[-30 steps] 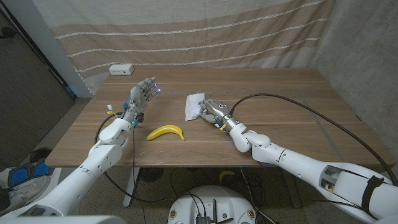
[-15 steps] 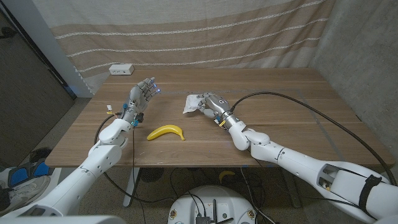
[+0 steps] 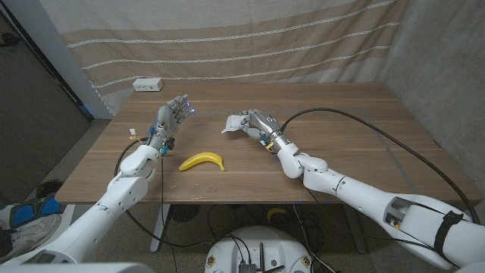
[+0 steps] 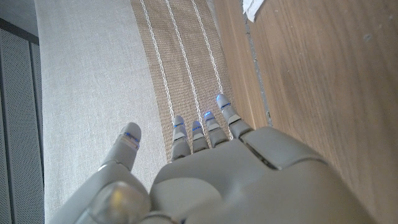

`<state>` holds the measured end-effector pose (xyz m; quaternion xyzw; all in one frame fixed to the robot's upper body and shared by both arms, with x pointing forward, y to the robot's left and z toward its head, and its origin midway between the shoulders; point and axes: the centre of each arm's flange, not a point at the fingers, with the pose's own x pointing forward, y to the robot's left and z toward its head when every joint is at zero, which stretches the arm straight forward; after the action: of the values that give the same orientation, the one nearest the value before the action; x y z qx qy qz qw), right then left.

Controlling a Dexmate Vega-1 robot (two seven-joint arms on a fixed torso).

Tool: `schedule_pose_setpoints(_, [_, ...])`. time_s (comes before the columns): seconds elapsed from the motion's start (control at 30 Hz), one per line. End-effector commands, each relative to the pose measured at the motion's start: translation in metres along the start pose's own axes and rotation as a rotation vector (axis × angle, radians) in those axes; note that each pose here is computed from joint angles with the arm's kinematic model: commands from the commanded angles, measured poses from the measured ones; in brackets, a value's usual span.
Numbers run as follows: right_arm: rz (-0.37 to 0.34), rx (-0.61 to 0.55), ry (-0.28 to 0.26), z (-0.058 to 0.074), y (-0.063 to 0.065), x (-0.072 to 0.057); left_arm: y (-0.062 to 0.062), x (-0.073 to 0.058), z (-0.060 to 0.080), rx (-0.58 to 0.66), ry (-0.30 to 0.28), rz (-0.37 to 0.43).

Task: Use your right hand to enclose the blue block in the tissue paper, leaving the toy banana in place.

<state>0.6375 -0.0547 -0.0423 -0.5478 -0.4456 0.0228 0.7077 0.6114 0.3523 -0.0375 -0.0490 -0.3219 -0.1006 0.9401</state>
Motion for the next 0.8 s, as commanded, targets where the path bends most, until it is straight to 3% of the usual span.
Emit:
schedule_pose_setpoints(0.03, [0.057,0.087,0.05,-0.001,-0.01,0.016,0.001,-0.001,0.0,0.005,0.008,0.002])
schedule_pose_setpoints(0.33, [0.109,0.153,0.088,-0.001,-0.02,0.029,-0.001,-0.003,0.001,0.008,0.005,0.003])
schedule_pose_setpoints(0.8, [0.177,0.277,0.132,-0.001,-0.04,0.032,-0.005,-0.009,0.003,0.019,0.018,-0.001])
